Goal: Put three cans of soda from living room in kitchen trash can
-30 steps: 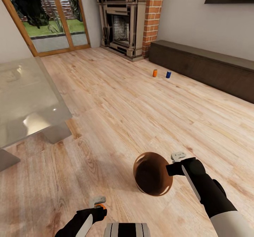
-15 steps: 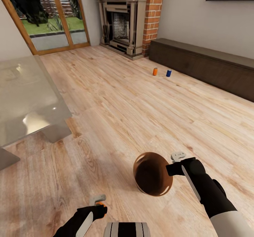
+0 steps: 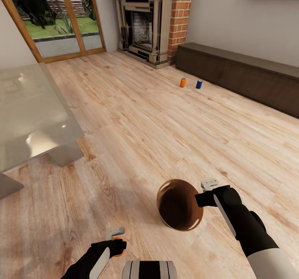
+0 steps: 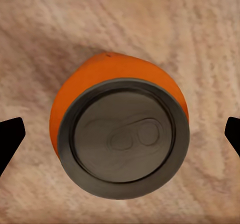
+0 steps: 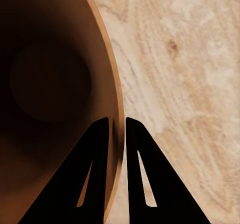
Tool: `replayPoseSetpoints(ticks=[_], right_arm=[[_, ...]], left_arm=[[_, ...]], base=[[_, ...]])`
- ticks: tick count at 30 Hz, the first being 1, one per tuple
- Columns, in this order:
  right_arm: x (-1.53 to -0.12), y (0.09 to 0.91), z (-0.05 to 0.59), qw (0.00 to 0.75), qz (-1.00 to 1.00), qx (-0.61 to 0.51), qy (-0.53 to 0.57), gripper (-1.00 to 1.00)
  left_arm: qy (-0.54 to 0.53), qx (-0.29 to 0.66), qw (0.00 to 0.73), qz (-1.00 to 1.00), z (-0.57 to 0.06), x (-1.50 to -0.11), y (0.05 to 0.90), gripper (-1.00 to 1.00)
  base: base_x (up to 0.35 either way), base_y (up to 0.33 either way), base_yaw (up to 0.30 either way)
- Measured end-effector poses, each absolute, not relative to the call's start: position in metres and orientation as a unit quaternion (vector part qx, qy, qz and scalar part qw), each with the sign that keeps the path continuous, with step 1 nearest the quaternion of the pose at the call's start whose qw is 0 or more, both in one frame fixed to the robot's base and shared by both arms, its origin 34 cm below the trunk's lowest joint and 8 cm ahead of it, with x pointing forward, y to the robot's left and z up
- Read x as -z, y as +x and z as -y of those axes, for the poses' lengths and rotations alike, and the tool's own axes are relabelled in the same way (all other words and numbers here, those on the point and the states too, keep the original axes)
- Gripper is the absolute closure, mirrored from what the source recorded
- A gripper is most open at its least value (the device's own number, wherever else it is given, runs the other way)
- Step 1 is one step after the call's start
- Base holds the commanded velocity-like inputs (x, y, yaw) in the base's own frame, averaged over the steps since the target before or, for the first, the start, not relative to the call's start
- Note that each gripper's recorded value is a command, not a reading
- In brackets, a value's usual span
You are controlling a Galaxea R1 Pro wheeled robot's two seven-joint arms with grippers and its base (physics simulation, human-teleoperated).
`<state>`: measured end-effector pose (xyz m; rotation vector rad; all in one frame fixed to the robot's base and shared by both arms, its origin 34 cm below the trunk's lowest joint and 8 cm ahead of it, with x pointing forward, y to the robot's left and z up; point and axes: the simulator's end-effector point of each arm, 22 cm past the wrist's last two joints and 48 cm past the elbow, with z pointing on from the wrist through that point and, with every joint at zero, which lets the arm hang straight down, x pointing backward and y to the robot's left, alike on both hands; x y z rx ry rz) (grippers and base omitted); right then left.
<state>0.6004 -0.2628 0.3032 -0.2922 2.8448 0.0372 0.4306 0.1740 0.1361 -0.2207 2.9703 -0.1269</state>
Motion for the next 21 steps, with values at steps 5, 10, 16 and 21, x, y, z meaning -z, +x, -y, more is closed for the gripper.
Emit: replayPoseSetpoints(ticks=[5, 10, 16, 21], right_arm=[[-0.301, 0.6, 0.263, 0.138, -0.985, -0.013, -0.101, 1.0], [-0.297, 0.598, 0.262, 0.134, -0.986, -0.014, -0.101, 1.0], [-0.285, 0.593, 0.263, 0.124, -0.987, -0.013, -0.102, 1.0], [-0.283, 0.592, 0.261, 0.121, -0.987, -0.016, -0.101, 1.0]], left_arm=[[-0.074, 0.042, 0.078, -0.993, -0.174, -0.135, 0.429, -1.0], [-0.075, 0.043, 0.075, -0.993, -0.173, -0.132, 0.427, -1.0], [-0.075, 0.042, 0.065, -0.994, -0.173, -0.125, 0.419, -1.0], [-0.075, 0.042, 0.063, -0.994, -0.173, -0.123, 0.418, -1.0]], base=[[0.0, 0.0, 0.0], [0.0, 0.0, 0.0], [0.0, 0.0, 0.0], [0.0, 0.0, 0.0]])
